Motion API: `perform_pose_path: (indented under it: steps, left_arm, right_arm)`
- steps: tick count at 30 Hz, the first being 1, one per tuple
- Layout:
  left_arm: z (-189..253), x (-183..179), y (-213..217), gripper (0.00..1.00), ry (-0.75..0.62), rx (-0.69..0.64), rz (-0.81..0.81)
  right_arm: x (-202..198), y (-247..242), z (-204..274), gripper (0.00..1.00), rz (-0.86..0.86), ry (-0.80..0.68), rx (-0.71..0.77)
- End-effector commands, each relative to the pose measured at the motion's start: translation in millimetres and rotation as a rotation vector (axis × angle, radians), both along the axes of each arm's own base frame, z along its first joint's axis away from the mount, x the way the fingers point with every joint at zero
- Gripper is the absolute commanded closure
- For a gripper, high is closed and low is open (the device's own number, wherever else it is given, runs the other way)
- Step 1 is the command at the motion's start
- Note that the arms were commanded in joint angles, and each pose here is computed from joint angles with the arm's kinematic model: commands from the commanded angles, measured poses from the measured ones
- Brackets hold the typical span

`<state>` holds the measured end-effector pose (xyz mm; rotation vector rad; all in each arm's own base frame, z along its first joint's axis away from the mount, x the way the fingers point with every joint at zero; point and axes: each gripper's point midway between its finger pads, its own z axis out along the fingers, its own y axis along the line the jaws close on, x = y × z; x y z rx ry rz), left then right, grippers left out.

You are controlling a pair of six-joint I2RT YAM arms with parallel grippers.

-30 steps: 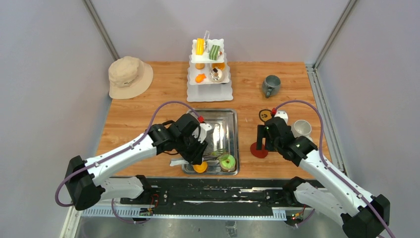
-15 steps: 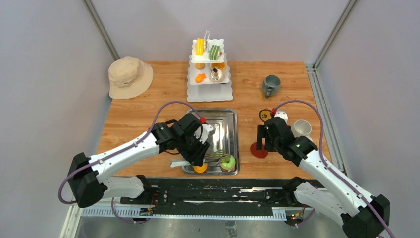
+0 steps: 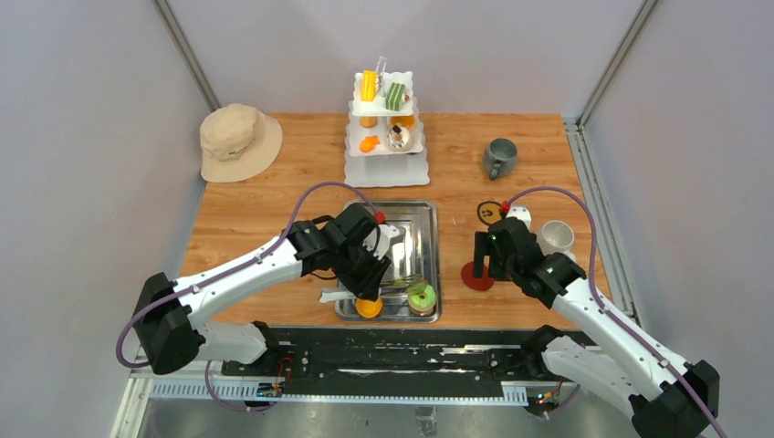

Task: Serve the afternoon tea

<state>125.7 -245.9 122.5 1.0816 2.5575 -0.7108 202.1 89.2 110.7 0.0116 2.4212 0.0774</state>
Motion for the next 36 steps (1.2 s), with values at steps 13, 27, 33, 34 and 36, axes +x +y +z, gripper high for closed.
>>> perform_pose_path:
  steps: [13,27,33,34,36]
  left_arm:
    - [53.4,54.1,-2.2,1.0,-0.239,-0.069,0.196]
    - [91.4,180.9,12.4,1.0,-0.384,-0.296,0.787]
    - [86.0,214.7,-5.6,1.0,-0.369,-0.373,0.869]
    - [83.7,219.0,-8.8,1.0,-0.365,-0.37,0.872]
    - [79.5,226.7,-13.5,1.0,-0.361,-0.369,0.879]
  right_arm:
    - [-1.9,-5.3,0.7,0.16,-0.014,-0.034,-0.001]
    - [-3.2,-7.2,6.9,0.17,-0.021,-0.05,0.008]
    - [-5.7,-10.6,10.3,0.17,-0.025,-0.055,0.002]
    - [-6.4,-11.8,10.8,0.17,-0.029,-0.055,0.0]
    - [-8.1,-14.0,12.3,0.17,-0.032,-0.055,-0.006]
